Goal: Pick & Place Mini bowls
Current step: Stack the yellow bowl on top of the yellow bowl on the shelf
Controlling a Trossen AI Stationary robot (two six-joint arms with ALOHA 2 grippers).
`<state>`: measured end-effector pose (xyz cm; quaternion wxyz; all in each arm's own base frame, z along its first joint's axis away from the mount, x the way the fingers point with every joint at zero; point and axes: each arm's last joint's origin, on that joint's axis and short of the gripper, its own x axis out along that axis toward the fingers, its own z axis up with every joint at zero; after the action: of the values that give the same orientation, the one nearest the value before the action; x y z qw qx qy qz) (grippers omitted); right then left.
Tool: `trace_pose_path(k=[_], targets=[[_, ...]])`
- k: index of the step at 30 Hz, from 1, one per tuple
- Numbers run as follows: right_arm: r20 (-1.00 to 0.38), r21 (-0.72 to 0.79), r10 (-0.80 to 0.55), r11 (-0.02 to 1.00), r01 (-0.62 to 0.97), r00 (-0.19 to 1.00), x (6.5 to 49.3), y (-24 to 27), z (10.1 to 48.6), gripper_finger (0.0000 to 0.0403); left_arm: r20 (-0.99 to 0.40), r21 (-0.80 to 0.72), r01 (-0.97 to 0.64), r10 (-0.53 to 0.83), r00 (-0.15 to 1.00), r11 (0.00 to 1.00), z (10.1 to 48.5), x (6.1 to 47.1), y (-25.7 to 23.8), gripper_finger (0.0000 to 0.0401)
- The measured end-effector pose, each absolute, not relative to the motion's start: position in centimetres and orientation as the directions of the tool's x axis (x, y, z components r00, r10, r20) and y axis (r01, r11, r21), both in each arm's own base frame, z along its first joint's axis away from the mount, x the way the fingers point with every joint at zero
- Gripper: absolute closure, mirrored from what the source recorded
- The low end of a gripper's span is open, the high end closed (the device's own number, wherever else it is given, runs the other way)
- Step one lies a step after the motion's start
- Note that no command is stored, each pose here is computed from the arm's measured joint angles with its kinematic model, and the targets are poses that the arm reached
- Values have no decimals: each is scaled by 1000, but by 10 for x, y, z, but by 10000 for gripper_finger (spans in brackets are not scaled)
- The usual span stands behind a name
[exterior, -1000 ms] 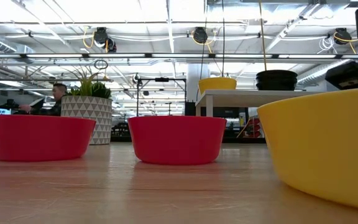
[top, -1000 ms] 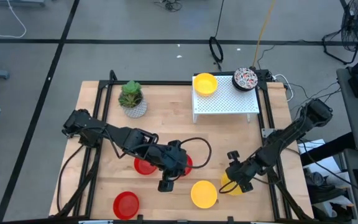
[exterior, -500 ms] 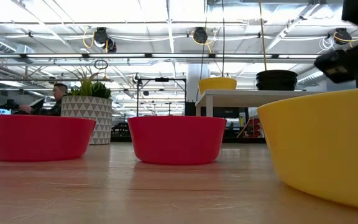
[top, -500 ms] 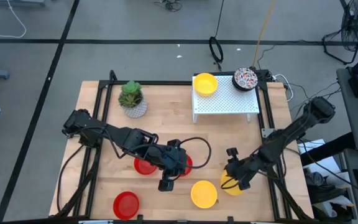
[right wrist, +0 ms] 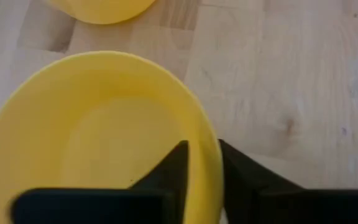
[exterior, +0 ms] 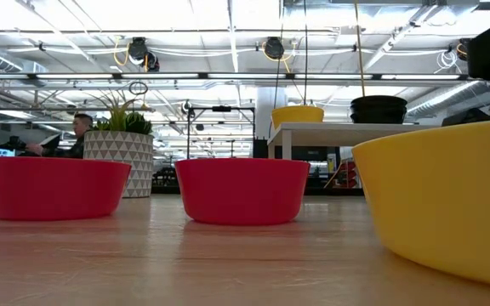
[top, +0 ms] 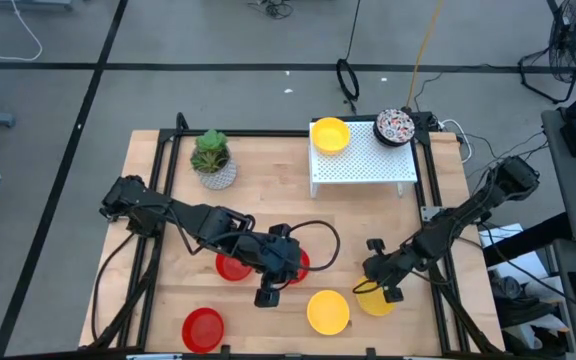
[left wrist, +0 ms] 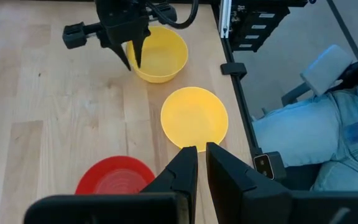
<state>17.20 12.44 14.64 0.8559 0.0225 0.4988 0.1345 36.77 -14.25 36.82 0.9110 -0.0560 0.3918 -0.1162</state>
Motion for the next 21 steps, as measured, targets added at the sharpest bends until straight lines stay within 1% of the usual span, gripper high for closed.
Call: trace_pose_path(k=[2,3,7,10,12,15,18,21], targets=[[-845,175,263,959,-223,465,172,125,147,382,-701,-192,169,-255,666,967,368,368,-142,364],[-843,184,276,954,-235,461,173,125,147,391,-702,-188,173,-255,665,967,368,368,-142,364],[-824,193,285,954,-230,489,178,122,149,397,-708,-177,180,-252,660,968,368,367,-142,364],[-800,199,281,958,-207,530,184,116,153,400,-706,-114,234,-245,665,965,368,369,-137,364],[-778,211,278,960,-183,563,188,110,157,400,-718,-108,221,-230,657,969,367,370,-131,364],[-750,222,254,966,-129,610,197,99,170,401,-771,-137,142,-195,606,980,361,368,-121,364],[-709,234,229,969,-85,667,207,87,191,402,-833,-147,65,-159,530,987,355,362,-112,364],[-684,199,193,977,-74,703,215,74,216,402,-884,-134,22,-130,450,991,351,355,-106,364]])
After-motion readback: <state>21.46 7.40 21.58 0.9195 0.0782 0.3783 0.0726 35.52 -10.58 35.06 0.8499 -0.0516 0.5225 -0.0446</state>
